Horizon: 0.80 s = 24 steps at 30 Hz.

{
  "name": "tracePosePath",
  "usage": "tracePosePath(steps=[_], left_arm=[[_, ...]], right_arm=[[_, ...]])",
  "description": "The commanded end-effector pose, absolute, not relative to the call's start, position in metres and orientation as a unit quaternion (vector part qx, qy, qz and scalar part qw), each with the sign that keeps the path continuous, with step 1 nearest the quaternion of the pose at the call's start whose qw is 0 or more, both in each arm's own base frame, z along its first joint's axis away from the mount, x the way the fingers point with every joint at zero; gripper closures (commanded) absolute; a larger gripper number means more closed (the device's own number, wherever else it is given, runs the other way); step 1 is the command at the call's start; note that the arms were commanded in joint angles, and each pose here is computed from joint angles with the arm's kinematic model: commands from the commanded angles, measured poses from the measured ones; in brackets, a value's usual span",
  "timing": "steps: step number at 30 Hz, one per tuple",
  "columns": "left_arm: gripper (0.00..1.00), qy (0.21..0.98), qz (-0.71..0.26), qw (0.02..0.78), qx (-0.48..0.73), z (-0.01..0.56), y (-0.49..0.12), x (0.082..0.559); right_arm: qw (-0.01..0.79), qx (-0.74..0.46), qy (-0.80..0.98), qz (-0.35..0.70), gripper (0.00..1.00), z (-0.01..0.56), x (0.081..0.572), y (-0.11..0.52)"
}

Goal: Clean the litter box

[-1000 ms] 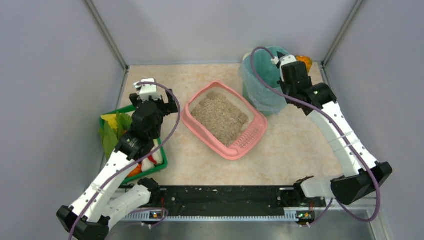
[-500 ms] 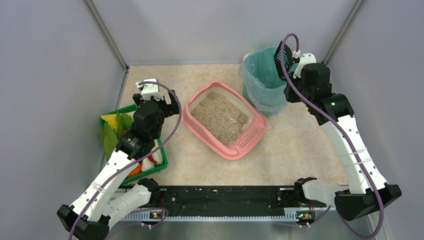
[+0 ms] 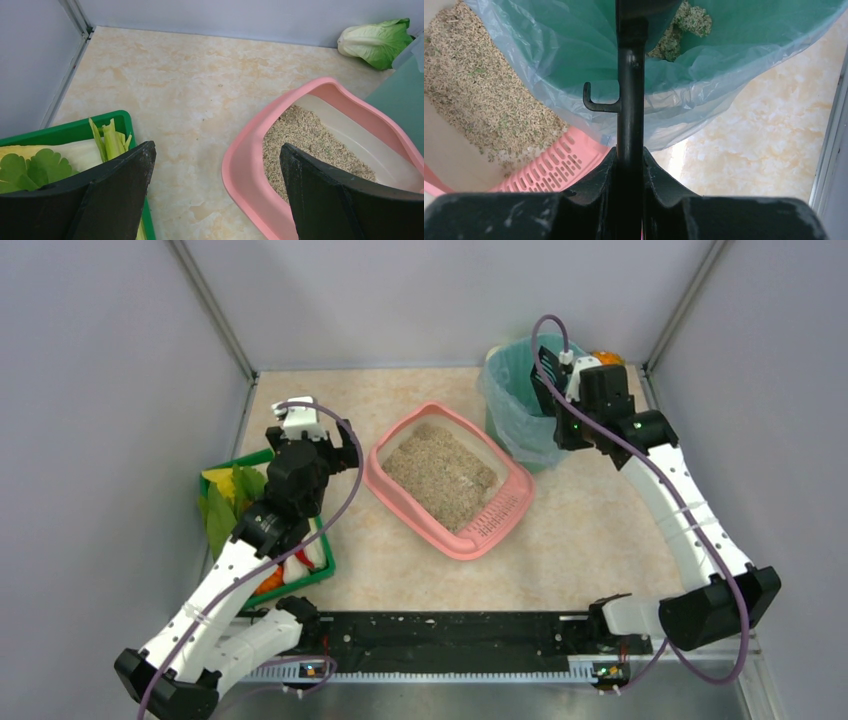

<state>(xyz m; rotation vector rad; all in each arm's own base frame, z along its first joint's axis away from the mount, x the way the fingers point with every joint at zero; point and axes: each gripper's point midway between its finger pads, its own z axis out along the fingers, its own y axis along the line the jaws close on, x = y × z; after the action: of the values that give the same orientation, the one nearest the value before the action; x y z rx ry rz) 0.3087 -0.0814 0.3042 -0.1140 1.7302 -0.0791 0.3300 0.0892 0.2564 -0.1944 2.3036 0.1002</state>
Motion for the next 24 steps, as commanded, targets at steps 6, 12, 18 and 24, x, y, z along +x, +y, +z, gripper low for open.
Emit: tracePosePath(steps=[6,12,18,24], left_arm=[[0.01,0.742,-0.071,0.665,-0.057,0.332,-0.091,0.313],[0.01,0.739,-0.100,0.664,-0.042,0.337,-0.104,0.314],[0.01,0.732,-0.160,0.662,-0.018,0.341,-0.127,0.313],[0.01,0.724,-0.200,0.660,0.023,0.348,-0.148,0.312]], right_arm=[[0.518,-0.055,0.848,0.100,1.00,0.345,0.334,0.100],[0.540,-0.062,0.823,0.161,1.00,0.374,0.327,0.119],[0.521,-0.091,0.805,0.269,1.00,0.386,0.311,0.155],[0.466,-0.139,0.792,0.369,1.00,0.374,0.290,0.190]])
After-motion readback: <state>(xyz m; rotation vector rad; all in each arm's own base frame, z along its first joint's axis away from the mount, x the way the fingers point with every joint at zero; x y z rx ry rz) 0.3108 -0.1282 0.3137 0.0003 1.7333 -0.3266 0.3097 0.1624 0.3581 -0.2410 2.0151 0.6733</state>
